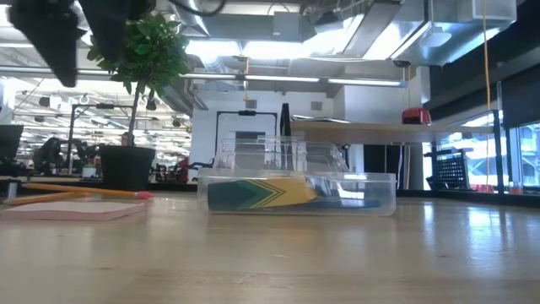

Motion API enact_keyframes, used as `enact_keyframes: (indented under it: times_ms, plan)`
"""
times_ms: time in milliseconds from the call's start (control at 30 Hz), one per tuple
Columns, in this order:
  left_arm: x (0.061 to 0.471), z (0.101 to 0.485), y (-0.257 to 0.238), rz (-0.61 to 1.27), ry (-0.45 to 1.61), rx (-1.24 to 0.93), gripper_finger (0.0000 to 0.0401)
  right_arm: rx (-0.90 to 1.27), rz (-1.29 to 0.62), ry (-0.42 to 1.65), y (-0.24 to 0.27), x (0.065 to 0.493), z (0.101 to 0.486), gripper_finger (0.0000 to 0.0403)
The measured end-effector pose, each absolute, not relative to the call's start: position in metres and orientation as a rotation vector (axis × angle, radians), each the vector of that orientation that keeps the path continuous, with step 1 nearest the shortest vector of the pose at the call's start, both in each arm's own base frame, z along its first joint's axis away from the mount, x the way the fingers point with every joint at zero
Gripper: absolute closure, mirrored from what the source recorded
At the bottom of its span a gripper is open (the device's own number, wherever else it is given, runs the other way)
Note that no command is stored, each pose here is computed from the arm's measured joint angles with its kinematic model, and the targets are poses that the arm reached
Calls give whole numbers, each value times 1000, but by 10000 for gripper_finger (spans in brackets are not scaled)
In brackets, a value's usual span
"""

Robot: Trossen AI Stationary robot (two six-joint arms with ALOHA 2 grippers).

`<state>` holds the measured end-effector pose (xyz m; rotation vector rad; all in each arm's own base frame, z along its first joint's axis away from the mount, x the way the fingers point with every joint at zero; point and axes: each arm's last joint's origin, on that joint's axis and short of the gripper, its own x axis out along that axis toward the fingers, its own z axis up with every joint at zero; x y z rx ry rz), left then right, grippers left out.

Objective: Pack school essentials
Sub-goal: Put the pink sticky notes into the transparent supply box

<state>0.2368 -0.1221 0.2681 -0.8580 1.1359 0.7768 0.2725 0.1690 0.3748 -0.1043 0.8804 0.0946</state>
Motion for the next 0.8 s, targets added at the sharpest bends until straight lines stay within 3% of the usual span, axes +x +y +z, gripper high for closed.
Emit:
enact_keyframes:
  times_ms: [100,300,800]
  plan:
    - [233,268,-131,791,1120,-901,9,-123,208,837,169,269,372,334]
    - [233,266,-144,847,1044,-1045,9,-186,248,820,168,267,368,334]
    - [244,236,-164,954,1046,-1058,9,-301,267,772,167,270,370,334]
